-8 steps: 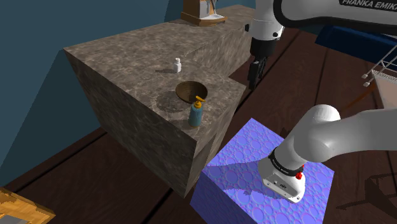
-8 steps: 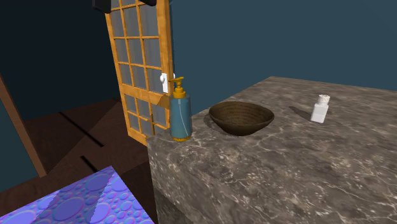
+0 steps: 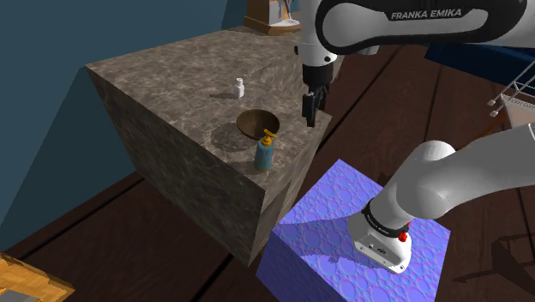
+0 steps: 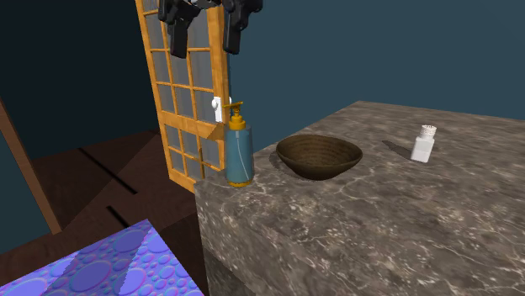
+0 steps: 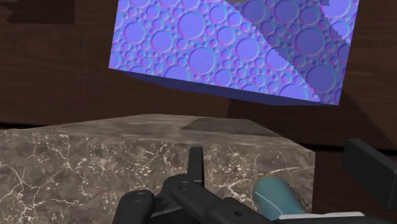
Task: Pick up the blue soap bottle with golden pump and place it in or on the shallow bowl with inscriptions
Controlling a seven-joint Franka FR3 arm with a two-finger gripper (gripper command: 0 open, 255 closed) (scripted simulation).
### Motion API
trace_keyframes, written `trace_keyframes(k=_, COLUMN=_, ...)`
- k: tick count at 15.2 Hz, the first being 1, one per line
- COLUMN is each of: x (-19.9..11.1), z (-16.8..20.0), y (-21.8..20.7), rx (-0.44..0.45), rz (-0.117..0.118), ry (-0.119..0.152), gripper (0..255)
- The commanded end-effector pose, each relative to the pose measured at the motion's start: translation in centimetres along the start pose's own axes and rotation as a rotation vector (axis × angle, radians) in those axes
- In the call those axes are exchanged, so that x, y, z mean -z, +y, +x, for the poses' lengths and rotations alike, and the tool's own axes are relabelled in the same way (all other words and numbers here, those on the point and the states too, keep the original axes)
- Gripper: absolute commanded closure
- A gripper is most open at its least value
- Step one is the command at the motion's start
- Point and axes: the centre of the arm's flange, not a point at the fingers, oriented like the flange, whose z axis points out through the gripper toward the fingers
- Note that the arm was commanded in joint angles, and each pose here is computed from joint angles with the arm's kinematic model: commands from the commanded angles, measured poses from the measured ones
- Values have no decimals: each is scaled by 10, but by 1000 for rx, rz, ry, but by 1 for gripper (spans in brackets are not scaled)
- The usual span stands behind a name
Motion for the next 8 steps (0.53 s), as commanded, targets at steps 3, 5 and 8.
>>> trace_keyframes(k=3, x=-17, z=55, y=-25, rx=22, rz=-39, ry=-41, gripper=0)
trace_keyframes(k=5, x=-26, z=82, y=-36, rx=33, rz=-59, ry=-61, gripper=0)
trace_keyframes(k=8, x=-41, z=121, y=-53, rx=50, rz=-89, ry=-92, gripper=0)
